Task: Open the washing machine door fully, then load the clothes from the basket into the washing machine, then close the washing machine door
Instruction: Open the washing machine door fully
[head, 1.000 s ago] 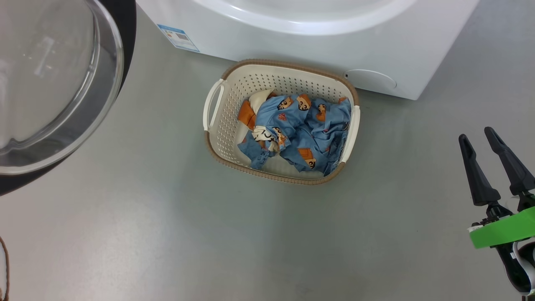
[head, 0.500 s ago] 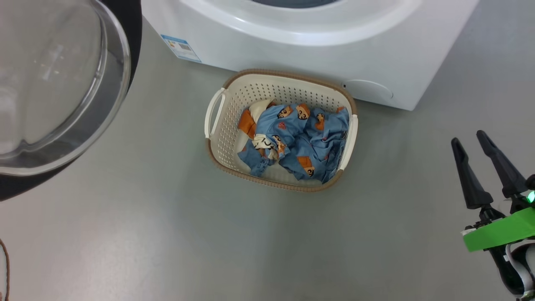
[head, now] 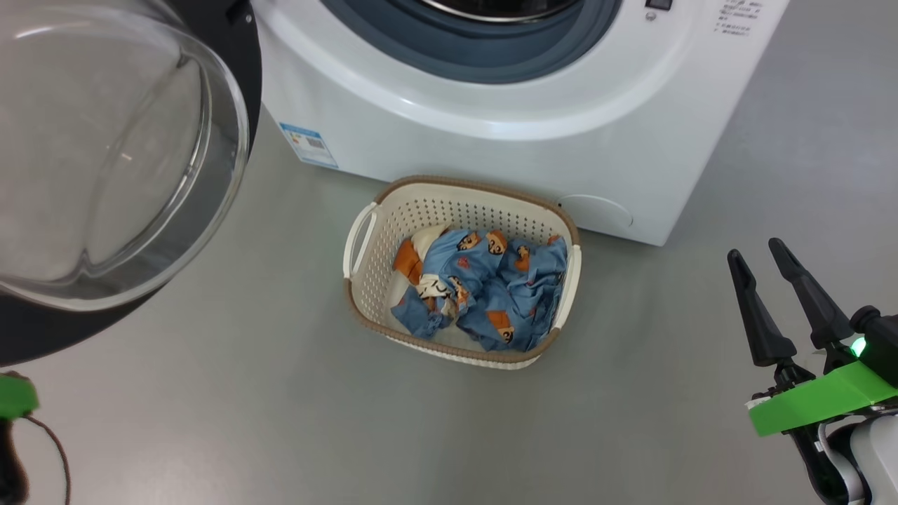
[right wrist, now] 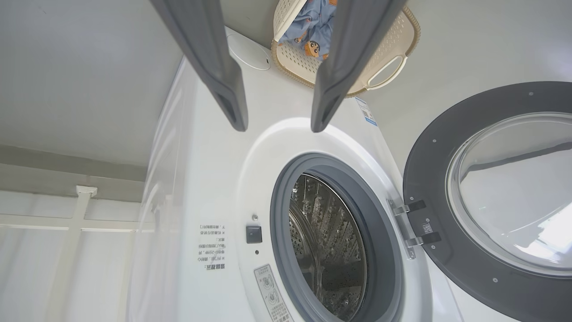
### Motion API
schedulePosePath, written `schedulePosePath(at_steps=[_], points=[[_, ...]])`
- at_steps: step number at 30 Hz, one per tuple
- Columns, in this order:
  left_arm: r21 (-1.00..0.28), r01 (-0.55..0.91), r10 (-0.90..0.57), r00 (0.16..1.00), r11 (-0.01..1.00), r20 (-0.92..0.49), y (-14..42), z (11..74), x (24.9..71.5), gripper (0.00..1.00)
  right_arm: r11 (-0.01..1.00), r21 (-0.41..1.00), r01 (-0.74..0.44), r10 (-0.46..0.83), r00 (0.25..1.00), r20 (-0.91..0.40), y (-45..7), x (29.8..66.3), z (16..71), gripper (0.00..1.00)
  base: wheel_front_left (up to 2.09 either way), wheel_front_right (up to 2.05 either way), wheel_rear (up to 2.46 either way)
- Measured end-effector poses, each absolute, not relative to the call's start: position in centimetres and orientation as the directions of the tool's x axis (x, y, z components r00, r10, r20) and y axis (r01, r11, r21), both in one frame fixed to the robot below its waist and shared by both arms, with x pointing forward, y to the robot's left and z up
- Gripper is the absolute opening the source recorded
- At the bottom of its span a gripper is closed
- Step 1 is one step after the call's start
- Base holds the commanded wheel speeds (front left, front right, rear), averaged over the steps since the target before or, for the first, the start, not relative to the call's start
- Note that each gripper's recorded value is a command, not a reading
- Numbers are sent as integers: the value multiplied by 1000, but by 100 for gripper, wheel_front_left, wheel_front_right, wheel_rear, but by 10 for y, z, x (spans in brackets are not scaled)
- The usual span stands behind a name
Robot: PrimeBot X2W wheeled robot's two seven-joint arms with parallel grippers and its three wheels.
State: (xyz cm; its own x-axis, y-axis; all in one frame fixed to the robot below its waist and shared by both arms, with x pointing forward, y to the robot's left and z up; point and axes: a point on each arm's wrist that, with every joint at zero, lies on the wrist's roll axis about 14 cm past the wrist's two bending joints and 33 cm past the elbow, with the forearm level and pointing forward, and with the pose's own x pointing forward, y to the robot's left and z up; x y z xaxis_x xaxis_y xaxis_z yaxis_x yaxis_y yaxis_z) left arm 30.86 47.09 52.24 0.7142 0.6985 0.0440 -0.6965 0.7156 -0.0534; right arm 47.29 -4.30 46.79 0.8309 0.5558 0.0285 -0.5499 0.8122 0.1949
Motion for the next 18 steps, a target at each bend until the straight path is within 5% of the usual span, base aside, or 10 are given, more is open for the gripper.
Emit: schedulePosePath(at_steps=[1, 2, 4, 5, 18], points=[[-53, -697, 699, 714, 716, 44, 471, 522, 309, 0, 812, 195, -550, 556, 831, 28, -43, 473, 468, 73, 0, 0, 0], [-56, -679, 682, 730, 732, 52, 465, 524, 310, 17, 814, 193, -548, 552, 833, 36, -44, 472, 472, 74, 0, 0, 0], [-62, -643, 646, 760, 763, 64, 452, 525, 312, 85, 819, 194, -539, 541, 839, 47, -46, 469, 478, 75, 0, 0, 0], [-61, -628, 631, 773, 776, 67, 447, 525, 314, 100, 823, 196, -533, 535, 843, 46, -49, 466, 478, 74, 0, 0, 0], [-87, -358, 366, 925, 930, 102, 340, 521, 362, 100, 887, 189, -421, 416, 907, 70, -95, 447, 496, 76, 0, 0, 0]])
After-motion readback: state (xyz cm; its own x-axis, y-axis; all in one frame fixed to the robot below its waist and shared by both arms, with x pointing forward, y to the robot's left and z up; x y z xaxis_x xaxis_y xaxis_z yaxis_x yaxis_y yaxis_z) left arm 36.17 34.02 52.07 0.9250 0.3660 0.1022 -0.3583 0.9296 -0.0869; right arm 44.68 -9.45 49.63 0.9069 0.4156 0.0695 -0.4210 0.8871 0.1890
